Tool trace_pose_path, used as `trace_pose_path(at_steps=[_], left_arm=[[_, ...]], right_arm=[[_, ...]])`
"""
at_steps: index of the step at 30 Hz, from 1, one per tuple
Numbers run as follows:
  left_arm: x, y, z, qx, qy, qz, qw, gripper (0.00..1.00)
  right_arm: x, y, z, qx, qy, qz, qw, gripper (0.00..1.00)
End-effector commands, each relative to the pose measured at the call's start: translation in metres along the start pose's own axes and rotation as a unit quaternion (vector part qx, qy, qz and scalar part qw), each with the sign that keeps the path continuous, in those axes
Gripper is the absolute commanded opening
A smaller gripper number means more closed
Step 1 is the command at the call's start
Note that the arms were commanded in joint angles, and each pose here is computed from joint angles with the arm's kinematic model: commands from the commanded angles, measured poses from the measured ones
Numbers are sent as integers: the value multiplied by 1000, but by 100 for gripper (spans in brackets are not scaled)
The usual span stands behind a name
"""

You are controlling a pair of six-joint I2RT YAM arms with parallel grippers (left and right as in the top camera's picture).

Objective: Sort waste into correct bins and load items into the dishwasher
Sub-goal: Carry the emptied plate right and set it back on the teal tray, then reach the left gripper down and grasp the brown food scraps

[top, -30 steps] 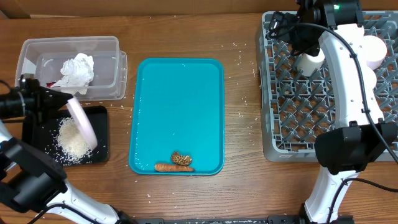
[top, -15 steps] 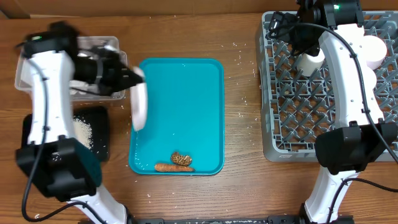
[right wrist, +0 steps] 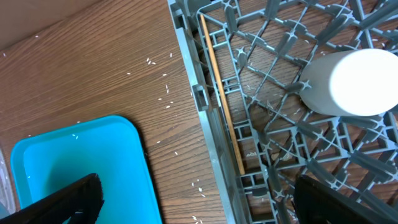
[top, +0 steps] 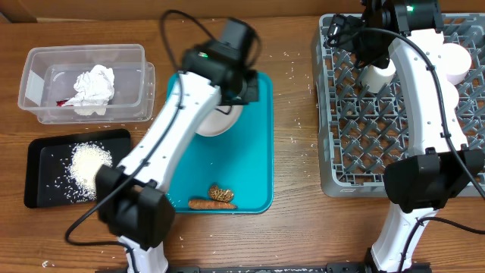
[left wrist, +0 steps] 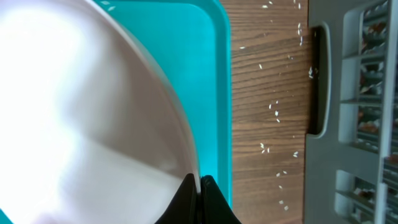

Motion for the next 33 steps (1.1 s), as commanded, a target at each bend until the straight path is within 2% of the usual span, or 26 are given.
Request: trace_pose_path(at_steps=[1, 6, 11, 12, 15, 16, 17, 23, 28, 31, 33], left_arm=[[-15, -3, 39, 4, 49, 11, 999, 4], [-12, -8, 83, 31, 87, 18, 996, 5], [-8, -14, 107, 59, 100, 19, 993, 12], [-8, -14, 107, 59, 100, 21, 993, 19], [-9, -12, 105, 56, 98, 24, 993, 52], [-9, -11, 104, 55, 97, 27, 993, 68], [-9, -9, 101, 53, 97, 27, 994, 76], [-11, 4, 51, 74, 99, 26, 992, 78], [-3, -6, 12, 146, 86, 8, 986, 78], [12, -19, 4, 219, 74, 9, 973, 74], [14, -19, 3, 220, 71, 14, 973, 74]], right_arm=[[3, 3, -12, -19, 5, -2, 1000, 100], [3, 3, -12, -19, 5, -2, 1000, 100], [3, 2, -12, -18, 5, -2, 1000, 100], [3, 2, -12, -18, 5, -2, 1000, 100], [3, 2, -12, -18, 5, -2, 1000, 100], [3, 2, -12, -18, 5, -2, 1000, 100], [3, 2, -12, -18, 5, -2, 1000, 100], [3, 3, -12, -19, 5, -2, 1000, 100], [3, 2, -12, -18, 5, -2, 1000, 100], [3, 2, -12, -18, 5, -2, 1000, 100], [3, 3, -12, -19, 5, -2, 1000, 100]])
Point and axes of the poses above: each gripper's point midway between its finger pads, its own z axis out along the fingers, its own x axis along the line the jaws close on, y = z × x, the point moved 9 cm from there along -z, back along the fingers, and after that the axes turned 2 degrees about z, right-handed, at the moved point
